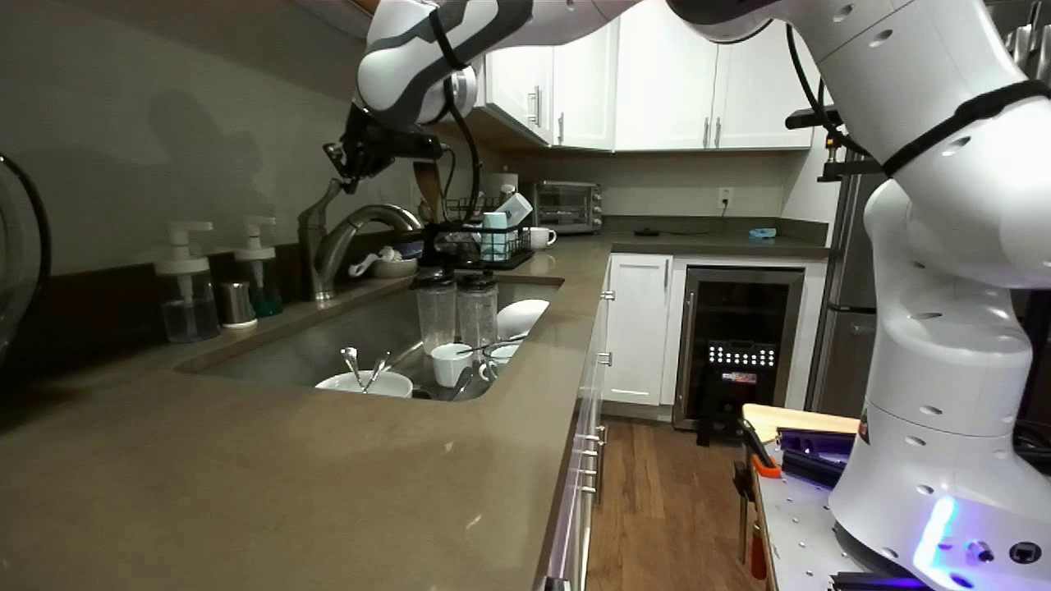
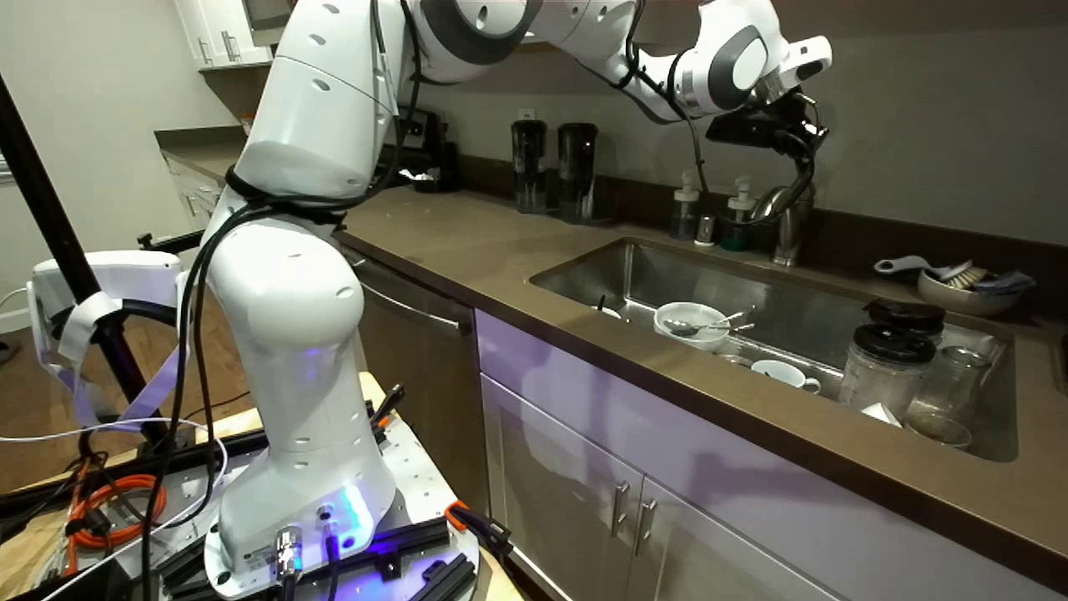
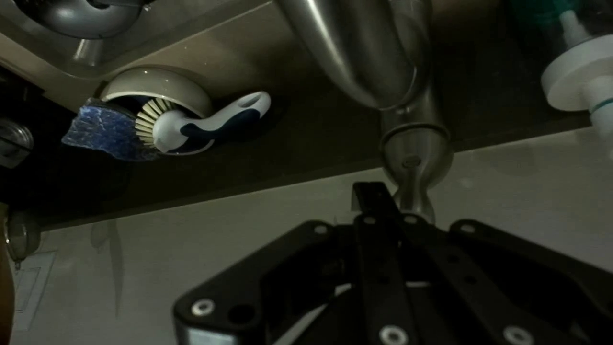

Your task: Turn on the faucet of the sink.

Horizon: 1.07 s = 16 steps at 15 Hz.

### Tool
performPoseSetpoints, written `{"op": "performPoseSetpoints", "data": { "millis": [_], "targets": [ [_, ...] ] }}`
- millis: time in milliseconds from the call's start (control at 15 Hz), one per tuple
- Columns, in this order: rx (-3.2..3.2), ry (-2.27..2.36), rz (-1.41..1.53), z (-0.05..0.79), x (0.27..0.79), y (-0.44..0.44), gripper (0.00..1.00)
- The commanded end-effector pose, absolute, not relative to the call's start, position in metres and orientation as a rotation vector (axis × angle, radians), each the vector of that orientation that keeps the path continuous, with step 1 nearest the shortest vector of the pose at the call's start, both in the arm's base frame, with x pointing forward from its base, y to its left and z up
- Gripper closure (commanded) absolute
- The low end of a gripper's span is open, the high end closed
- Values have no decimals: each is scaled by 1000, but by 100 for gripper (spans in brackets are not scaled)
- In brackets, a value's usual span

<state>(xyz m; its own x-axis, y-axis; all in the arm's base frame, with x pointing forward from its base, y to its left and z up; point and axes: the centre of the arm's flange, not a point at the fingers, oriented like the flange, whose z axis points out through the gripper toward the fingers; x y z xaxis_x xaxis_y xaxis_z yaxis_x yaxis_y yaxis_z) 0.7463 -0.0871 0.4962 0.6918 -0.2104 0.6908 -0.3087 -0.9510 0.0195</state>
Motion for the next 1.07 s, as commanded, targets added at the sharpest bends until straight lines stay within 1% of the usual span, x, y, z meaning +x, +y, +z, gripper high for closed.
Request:
{"op": "performPoseSetpoints", "data": {
  "millis": [0, 800, 1000],
  "targets": [
    [2789, -451, 1100, 505, 743, -80, 100],
    [2832, -443, 1015, 498, 736, -69, 100],
    [2828, -430, 1038, 497, 736, -62, 100]
  ]
}}
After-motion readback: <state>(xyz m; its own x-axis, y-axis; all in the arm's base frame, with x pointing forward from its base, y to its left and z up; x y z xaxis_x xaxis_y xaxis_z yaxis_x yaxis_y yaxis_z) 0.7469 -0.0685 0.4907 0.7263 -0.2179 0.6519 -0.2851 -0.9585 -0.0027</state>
